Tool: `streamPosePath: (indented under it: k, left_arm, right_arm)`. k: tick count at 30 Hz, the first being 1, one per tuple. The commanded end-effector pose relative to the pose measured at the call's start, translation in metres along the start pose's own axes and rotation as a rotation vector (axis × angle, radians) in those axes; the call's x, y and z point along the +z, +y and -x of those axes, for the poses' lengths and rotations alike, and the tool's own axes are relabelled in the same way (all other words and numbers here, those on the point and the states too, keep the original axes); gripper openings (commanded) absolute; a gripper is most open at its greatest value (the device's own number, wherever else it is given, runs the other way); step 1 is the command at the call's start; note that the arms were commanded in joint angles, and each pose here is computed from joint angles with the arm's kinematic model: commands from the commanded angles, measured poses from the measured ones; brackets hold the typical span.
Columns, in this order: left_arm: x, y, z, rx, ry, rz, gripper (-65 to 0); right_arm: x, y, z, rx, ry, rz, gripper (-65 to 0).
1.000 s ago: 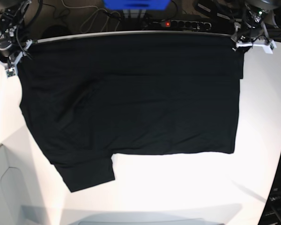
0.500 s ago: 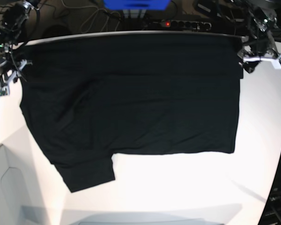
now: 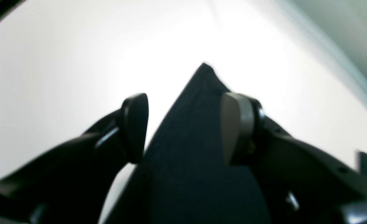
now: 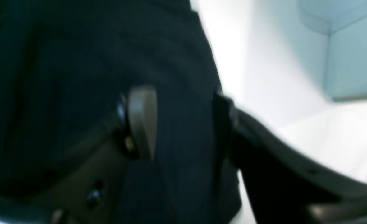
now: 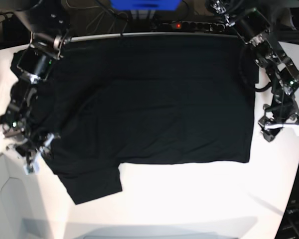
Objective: Fold the T-shirt properly
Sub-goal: 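Reach both grippers to the hem corners and pinch them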
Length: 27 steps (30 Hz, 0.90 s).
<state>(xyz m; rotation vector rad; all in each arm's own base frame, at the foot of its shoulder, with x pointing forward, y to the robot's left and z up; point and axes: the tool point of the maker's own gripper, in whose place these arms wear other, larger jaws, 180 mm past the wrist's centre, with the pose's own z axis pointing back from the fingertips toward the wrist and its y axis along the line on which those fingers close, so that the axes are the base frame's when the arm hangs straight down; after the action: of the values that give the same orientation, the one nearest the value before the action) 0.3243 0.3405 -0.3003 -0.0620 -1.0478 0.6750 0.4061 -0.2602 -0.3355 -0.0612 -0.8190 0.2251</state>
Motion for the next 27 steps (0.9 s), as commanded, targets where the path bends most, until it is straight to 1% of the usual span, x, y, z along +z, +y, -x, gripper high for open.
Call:
streamPosePath:
  k: [1,3,6,7,9,11,13,15,17,21,27]
  left_arm:
    - [-0.008,-0.006,-0.015,-0.015,-0.03,0.006,-29.2]
    - [-0.026,-0.014,-0.014,-0.04,-0.012,0.005,-29.2]
    - [-0.053,-0.023,-0.009,-0.078,-0.009,0.004,-29.2]
    - [-0.061,-0.028,-0.01,-0.107,-0.012,0.007,-29.2]
    - [-0.074,-0.034,-0.009,-0.152,-0.017,0.012,-29.2]
    - [-0.085,-0.041,-0.008,-0.184,-0.023,0.022,-29.1]
    - [-0.096,-0.046,-0.007,-0.205,-0.021,0.027,-26.7]
    - [-0.107,-0.05,-0.003,-0.206,-0.013,0.028,-24.5]
    - [-0.114,-0.05,0.001,-0.202,-0.004,0.021,-24.0]
    - [-0.127,-0.049,0.001,-0.174,-0.003,0.008,-23.9]
    - [-0.142,-0.046,0.011,-0.136,0.057,-0.013,-23.8]
  right_arm:
    - [-0.002,-0.008,-0.031,-0.014,-0.09,-0.003,-35.2]
    - [-0.018,-0.004,-0.046,-0.055,-0.139,-0.047,-35.2]
    - [-0.038,-0.007,-0.056,-0.117,-0.177,-0.09,-35.1]
    - [-0.047,-0.006,-0.059,-0.145,-0.189,-0.099,-35.1]
    - [-0.058,-0.014,-0.057,-0.193,-0.205,-0.092,-34.5]
    - [-0.067,-0.02,-0.057,-0.239,-0.235,-0.078,-32.4]
    - [-0.073,-0.03,-0.054,-0.276,-0.255,-0.043,-31.0]
    - [-0.078,-0.042,-0.047,-0.283,-0.257,-0.003,-30.5]
    - [-0.082,-0.044,-0.038,-0.277,-0.253,0.012,-30.4]
    - [-0.087,-0.034,-0.03,-0.255,-0.254,-0.004,-30.2]
    - [-0.09,-0.025,-0.017,-0.255,-0.23,-0.015,-30.2]
